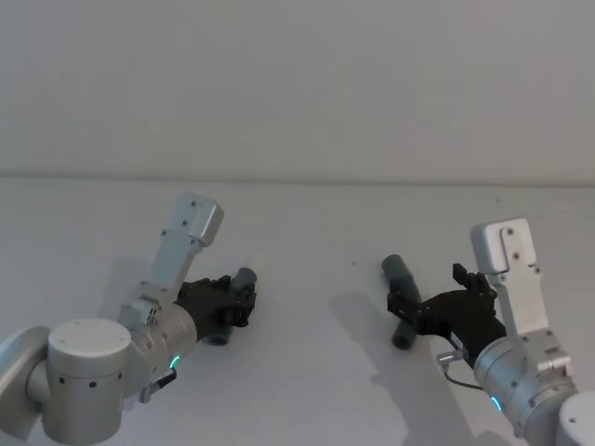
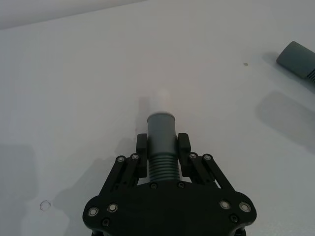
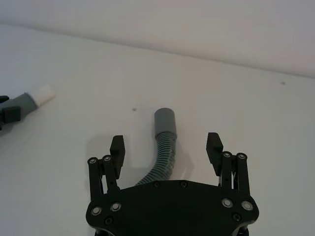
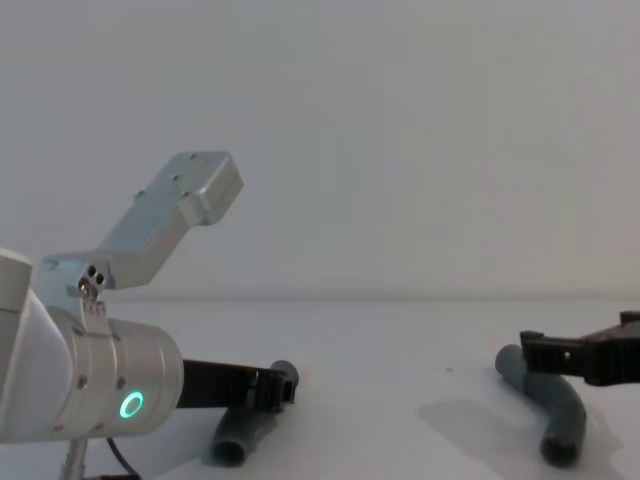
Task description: Use both hands to pick up one end of the pipe from the table, align the ends, and insert them.
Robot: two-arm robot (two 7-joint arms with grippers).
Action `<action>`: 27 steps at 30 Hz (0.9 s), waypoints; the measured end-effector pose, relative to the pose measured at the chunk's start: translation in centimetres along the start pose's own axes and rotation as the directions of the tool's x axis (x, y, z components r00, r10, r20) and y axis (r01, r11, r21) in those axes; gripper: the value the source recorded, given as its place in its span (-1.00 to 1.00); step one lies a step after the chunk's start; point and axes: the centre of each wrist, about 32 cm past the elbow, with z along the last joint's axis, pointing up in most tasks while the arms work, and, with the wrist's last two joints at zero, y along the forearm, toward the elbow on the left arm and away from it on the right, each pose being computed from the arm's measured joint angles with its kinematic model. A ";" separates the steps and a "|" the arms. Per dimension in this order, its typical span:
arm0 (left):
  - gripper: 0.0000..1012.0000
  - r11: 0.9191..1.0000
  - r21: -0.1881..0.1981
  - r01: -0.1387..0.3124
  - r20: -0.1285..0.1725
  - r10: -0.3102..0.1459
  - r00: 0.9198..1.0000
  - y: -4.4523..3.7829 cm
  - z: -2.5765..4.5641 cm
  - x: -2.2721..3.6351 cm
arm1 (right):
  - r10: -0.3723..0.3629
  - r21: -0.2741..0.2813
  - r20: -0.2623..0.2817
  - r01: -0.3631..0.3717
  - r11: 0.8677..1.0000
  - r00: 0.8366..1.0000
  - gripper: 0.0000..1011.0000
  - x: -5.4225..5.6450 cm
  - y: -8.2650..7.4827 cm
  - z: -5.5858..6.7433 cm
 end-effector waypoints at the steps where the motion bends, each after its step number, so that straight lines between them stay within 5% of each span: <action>1: -0.32 1.000 0.000 0.000 0.000 0.000 1.000 0.00 0.00 0.00 | 0.002 -0.003 0.000 -0.002 1.000 1.000 0.98 0.0 0.1 0.0; 27: -0.32 1.000 0.000 0.000 0.000 0.000 1.000 0.00 0.00 0.00 | 0.016 -0.088 -0.028 -0.018 0.996 0.999 0.98 0.3 2.9 -0.5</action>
